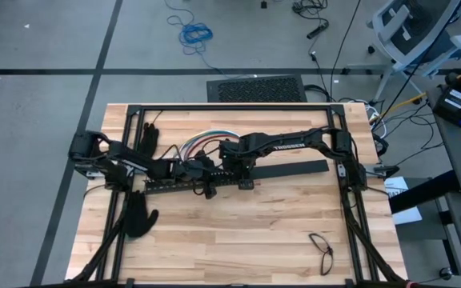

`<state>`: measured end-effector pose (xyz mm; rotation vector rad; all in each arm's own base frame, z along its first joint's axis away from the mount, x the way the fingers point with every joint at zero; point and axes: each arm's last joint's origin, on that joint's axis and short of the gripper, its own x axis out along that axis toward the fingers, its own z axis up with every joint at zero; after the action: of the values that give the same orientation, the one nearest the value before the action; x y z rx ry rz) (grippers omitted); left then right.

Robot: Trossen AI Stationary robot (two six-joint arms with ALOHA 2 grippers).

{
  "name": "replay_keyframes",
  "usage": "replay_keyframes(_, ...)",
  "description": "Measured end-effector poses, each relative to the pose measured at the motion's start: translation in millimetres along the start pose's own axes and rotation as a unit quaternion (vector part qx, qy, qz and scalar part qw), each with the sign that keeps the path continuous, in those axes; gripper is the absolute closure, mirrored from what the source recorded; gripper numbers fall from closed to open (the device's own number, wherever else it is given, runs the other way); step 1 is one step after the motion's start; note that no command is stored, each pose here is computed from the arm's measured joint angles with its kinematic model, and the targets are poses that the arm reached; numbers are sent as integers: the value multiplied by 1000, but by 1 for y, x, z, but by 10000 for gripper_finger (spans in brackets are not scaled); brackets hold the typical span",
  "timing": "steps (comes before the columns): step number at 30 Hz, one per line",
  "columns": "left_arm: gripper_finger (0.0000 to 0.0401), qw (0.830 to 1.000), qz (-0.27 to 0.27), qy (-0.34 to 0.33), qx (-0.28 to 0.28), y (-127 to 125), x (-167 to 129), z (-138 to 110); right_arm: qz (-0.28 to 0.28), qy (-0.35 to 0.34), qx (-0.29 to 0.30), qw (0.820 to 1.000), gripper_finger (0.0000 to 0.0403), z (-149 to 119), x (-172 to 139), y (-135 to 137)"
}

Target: Ziptie cables

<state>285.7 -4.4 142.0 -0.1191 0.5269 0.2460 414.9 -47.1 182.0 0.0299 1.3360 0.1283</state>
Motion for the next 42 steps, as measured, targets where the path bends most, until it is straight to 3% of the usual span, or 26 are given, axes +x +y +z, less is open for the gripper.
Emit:
replay_keyframes(9, 195, 1000, 6, 8, -2, 4, -6, 3, 0, 0, 0, 1000, 158, 0, 0, 0)
replay_keyframes(14, 157, 1000, -19, 15, -13, 2, -5, 2, 0, 0, -1, 1000, 158, 0, 0, 0)
replay_keyframes(24, 147, 999, -22, 36, -9, 2, 4, -8, -1, 0, -7, 1000, 158, 0, 0, 0)
replay_keyframes(42, 147, 999, -21, 14, 19, 1, 16, -13, -2, 1, -2, 1000, 158, 0, 0, 0)
